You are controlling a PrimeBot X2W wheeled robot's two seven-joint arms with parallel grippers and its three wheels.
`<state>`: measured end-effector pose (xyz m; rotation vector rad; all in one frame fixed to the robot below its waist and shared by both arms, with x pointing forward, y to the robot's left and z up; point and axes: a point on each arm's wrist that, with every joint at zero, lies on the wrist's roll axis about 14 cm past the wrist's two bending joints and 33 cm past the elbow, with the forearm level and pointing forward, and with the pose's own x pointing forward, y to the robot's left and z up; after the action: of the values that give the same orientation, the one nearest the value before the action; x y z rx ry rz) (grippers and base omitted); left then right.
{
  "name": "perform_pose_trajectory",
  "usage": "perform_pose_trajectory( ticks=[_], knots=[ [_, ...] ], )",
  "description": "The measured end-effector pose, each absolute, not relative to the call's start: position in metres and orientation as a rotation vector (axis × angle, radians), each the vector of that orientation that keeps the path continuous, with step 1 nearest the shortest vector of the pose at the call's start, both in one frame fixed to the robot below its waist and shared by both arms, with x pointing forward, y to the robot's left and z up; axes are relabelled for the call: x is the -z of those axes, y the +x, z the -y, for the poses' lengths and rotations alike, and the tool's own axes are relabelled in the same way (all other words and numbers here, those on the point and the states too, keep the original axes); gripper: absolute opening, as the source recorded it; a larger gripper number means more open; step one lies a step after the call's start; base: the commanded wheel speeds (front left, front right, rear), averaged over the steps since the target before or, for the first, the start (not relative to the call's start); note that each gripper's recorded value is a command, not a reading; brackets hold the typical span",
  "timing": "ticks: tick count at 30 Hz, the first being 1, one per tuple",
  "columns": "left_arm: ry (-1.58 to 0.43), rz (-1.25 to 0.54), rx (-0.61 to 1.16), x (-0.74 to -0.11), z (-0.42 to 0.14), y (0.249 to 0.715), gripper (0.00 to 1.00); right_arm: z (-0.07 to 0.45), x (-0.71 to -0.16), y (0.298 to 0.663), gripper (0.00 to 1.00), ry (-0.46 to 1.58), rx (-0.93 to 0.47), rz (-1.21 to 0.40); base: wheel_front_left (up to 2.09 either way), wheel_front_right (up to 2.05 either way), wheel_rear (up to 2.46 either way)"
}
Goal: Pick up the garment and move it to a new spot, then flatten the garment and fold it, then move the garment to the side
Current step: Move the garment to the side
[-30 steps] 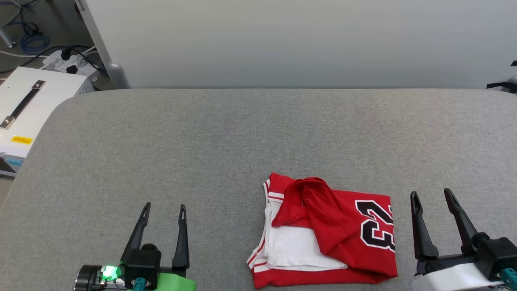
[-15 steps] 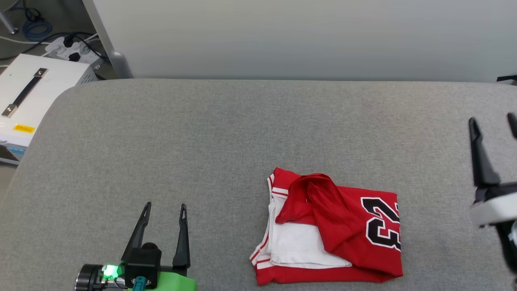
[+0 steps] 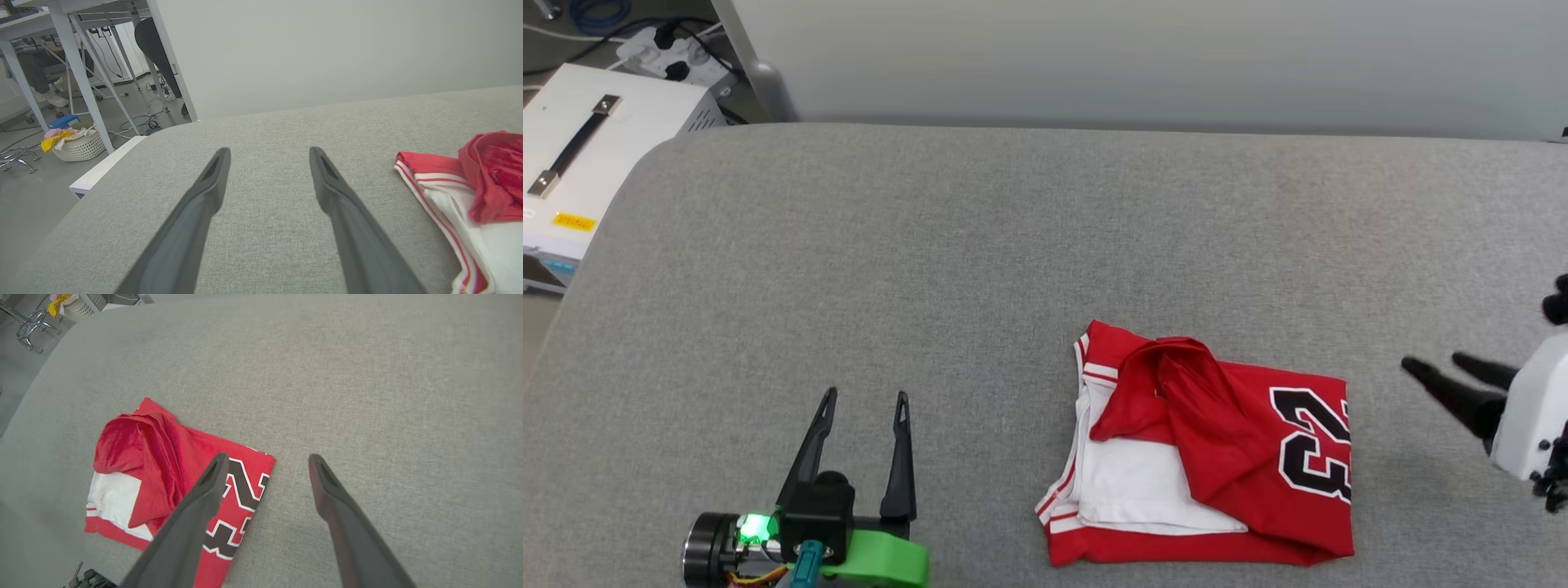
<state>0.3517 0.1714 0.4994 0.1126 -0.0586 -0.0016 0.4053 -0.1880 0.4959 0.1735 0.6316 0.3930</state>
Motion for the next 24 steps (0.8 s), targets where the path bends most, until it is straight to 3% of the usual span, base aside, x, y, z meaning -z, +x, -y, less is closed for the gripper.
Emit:
perform_pose_trajectory(
  ticks=[12,24],
  knots=[
    [0.112,0.027,-0.012,-0.489,-0.175,0.366,1.00,0.154,-0.404,0.380,1.00,0.239,-0.467,-0.980,0.00,0.00,0.00],
    [0.117,-0.005,-0.019,-0.478,-0.178,0.377,1.00,0.116,-0.361,0.372,1.00,0.303,-0.539,-1.092,0.00,0.00,0.00]
  ],
)
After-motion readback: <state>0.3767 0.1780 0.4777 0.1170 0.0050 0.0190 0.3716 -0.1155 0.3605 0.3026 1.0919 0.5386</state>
